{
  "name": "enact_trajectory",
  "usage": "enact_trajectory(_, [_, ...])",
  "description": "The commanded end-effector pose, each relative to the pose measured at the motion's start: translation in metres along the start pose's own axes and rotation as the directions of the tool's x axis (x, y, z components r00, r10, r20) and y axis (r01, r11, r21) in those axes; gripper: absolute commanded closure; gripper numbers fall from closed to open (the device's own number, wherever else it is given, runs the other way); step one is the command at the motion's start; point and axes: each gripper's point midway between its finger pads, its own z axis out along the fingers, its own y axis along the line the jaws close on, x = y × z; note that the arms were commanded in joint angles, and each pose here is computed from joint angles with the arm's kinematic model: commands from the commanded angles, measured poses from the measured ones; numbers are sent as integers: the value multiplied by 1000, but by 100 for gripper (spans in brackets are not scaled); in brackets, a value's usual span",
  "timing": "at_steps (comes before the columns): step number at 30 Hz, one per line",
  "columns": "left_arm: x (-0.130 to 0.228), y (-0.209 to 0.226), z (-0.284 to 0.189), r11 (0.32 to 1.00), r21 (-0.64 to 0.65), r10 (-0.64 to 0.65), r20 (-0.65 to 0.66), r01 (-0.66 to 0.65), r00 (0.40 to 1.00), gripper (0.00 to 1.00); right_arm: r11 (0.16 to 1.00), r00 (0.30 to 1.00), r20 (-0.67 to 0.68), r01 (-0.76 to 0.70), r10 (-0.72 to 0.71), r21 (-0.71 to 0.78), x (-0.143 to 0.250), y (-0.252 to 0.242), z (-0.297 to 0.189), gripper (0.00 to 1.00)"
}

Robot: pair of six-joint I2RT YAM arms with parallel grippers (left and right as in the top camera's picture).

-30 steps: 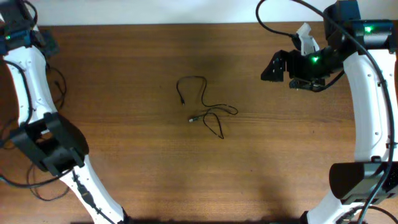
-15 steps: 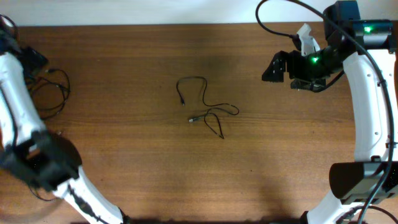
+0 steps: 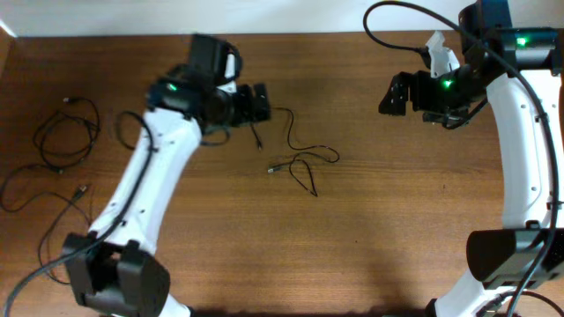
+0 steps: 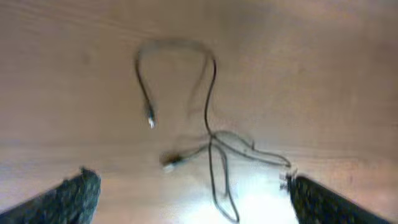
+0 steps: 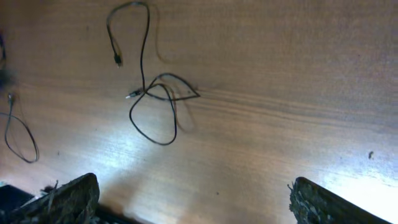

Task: Untangle cables

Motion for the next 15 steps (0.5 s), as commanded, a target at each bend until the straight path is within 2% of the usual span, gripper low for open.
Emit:
enact_trajectory(1, [56, -22, 50, 969, 47, -235, -108, 241, 966, 1, 1000, 1000, -9, 8, -8, 16, 1, -3, 2, 1])
enact_trajectory(2, [67, -31, 64, 952, 66, -291, -111, 299, 950, 1, 1000, 1000, -10, 7, -7, 16, 2, -3, 2, 1])
enact_trajectory(4, [74, -44, 86, 942, 116, -305, -94, 315, 948, 1, 1000, 1000, -13, 7, -7, 16, 2, -3, 2, 1])
enact_trajectory(8, [87, -44, 129, 928, 90, -347, -143, 361, 927, 0, 1000, 1000, -19, 4, -4, 17, 4, -3, 2, 1])
enact_trajectory(12, [111, -34, 148, 927, 23, -360, -217, 373, 907, 0, 1000, 1000, -19, 5, -4, 17, 4, -3, 2, 1])
enact_trajectory(15, [128, -44, 155, 940, 16, -328, -244, 342, 913, 0, 1000, 1000, -19, 4, -4, 17, 4, -3, 2, 1])
